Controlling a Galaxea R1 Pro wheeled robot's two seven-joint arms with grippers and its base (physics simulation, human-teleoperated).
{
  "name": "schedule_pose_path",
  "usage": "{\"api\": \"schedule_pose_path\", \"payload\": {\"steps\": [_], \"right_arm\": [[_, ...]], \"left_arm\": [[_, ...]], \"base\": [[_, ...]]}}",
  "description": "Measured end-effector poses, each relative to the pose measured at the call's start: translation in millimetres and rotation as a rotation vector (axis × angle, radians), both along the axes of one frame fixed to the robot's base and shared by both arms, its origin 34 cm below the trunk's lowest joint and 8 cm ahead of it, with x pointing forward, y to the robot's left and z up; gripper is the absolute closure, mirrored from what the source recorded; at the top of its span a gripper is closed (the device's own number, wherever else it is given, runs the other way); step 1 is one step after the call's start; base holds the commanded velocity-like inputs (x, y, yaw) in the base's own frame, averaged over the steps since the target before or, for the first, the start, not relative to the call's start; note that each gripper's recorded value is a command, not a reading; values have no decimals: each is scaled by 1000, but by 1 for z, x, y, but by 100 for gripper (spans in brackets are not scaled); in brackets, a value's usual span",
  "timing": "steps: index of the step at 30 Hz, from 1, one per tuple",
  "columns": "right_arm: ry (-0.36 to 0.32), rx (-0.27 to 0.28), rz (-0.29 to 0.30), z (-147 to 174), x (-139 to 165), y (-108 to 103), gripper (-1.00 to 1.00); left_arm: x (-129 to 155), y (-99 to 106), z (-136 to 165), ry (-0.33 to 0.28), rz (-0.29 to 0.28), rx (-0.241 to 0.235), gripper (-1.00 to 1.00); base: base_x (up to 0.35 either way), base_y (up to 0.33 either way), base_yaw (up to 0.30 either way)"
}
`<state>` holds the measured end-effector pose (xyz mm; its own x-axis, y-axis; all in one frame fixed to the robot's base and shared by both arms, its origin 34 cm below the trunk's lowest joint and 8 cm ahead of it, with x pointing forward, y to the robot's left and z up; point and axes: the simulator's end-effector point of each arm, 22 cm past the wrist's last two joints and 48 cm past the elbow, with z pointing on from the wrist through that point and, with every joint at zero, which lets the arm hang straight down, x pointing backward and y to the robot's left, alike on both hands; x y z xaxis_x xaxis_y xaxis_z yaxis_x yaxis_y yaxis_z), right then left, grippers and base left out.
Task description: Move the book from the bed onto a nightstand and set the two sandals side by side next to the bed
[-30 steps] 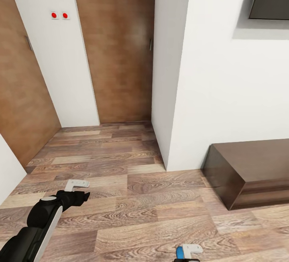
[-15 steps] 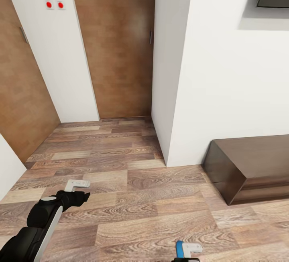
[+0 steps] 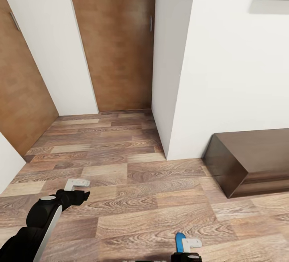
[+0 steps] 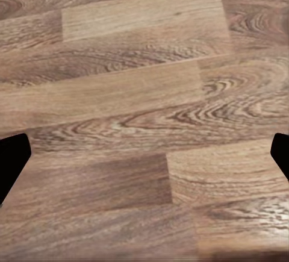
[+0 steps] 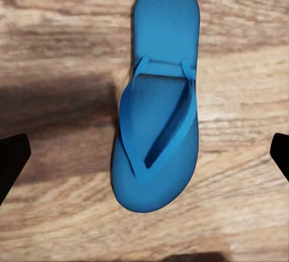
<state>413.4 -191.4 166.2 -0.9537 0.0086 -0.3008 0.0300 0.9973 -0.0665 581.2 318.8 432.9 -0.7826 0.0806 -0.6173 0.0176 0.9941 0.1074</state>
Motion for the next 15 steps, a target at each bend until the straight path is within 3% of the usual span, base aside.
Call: {"api": "schedule_pose_path", "payload": {"steps": [15], "right_arm": [[12, -3, -3, -11, 14, -1, -100]], "left_arm": [[-5, 0, -31, 58, 0, 1, -100]], "base": [[0, 0, 0]]}}
